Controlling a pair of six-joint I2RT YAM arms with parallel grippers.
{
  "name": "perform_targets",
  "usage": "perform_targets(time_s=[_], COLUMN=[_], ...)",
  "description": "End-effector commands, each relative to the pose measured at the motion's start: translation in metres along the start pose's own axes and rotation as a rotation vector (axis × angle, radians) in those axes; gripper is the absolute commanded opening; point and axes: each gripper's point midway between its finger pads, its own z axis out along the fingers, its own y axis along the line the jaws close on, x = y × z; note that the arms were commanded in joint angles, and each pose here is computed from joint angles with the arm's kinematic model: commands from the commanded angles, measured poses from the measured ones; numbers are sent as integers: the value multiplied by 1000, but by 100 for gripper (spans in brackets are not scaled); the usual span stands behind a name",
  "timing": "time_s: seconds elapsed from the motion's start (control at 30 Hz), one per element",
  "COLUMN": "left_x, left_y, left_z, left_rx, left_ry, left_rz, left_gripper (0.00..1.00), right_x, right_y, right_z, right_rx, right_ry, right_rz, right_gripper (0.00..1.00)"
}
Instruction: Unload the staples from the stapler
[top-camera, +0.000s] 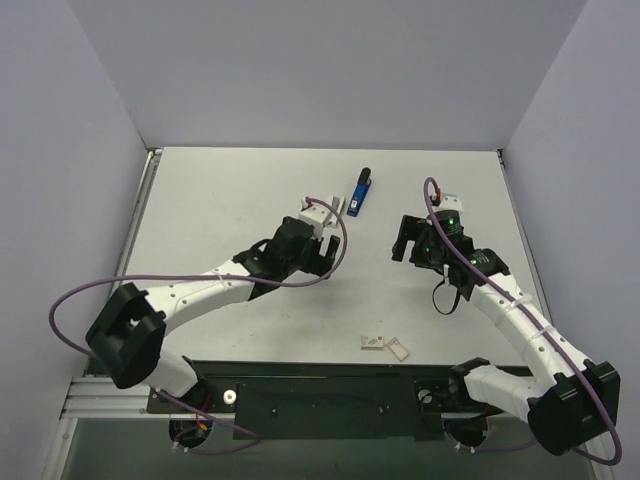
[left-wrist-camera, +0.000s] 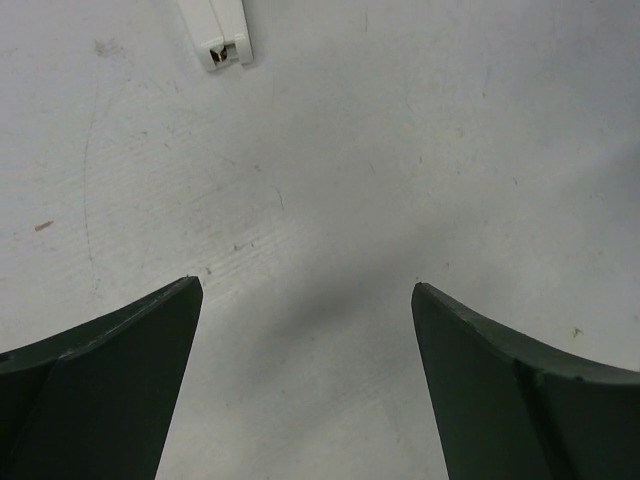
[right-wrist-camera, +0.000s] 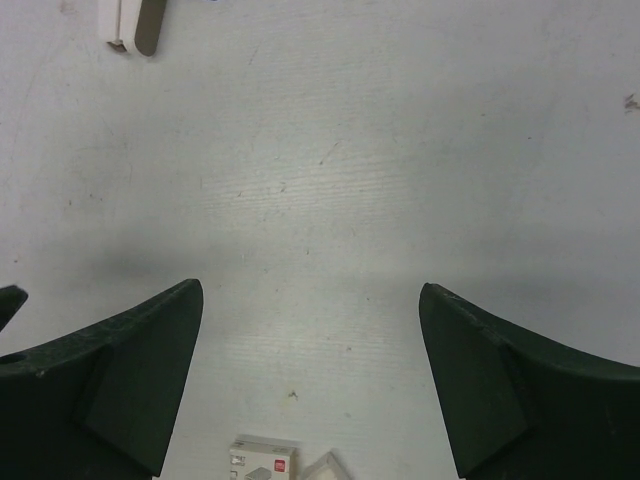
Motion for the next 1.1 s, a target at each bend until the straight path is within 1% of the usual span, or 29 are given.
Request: perform_targets(time_s=[0.0,0.03,0.07,0.1,0.13,0.17,0.2,0.23,0.27,0.43,0.47,0.5,0.53,0.57,0.6,0.63,0.67,0.7,0.73,0.77,0.8,0.83,0.87,0.93,1.03,1.07], left_x=[-42,-51,-48,-54,-61,-73,-70,-86,-82,-106,-107,-99,-109,-101,-111,-100,-110,-99,-106,-99,-103,-97,-101,-96,-104,-100], left_y=[5,4,6,6,6,6,7,13,16,38,43,48,46,49,50,52,53,55,56,56,57,58,58,60,63,65], left_z=[28,33,43,48,60,64,74,77,88,120,125,134,136,146,148,158,161,170,173,180,183,190,192,202,207,209], left_rx=[-70,-64,-66,-55,-43,-13,-10,-13,-15,20,25,8,46,44,57,52,58,49,54,52,54,49,49,40,21,11], left_ry=[-76,-84,-69,-71,-88,-96,-77,-100,-83,-92,-89,-56,-62,-40,-53,-23,-37,-5,-10,9,8,24,26,45,38,51], left_rz=[-60,-70,-77,-103,-124,-150,-170,-190,-215,-321,-342,-353,-369,-379,-390,-396,-401,-404,-405,-405,-410,-411,-415,-416,-409,-409], left_gripper=[97,97,97,97,97,95,95,94,93,88,85,84,81,79,75,74,72,71,68,66,65,65,65,64,62,62], right_x=[14,18,20,23,26,28,31,33,36,41,42,41,41,41,40,40,39,39,39,40,40,39,40,40,41,41], right_y=[6,7,7,8,8,12,13,15,16,21,22,23,23,23,22,22,23,24,24,24,25,26,27,28,30,30], right_z=[4,6,6,6,7,8,8,8,8,5,4,3,2,2,1,0,-1,-2,-2,-2,-2,-2,-3,-3,-3,-3], right_rx=[-8,-11,-13,-16,-18,-28,-35,-42,-45,-67,-74,-74,-79,-78,-76,-77,-80,-84,-87,-89,-94,-97,-100,-105,-108,-108], right_ry=[47,54,57,60,62,66,64,69,70,72,70,68,65,64,60,56,55,53,53,57,58,55,58,60,61,62], right_rz=[9,9,7,7,12,14,20,27,29,35,30,28,24,23,24,23,23,19,20,19,18,18,15,12,3,2], right_gripper=[83,83,83,82,82,82,82,82,82,80,80,80,80,80,80,80,80,80,80,80,80,80,80,80,80,80])
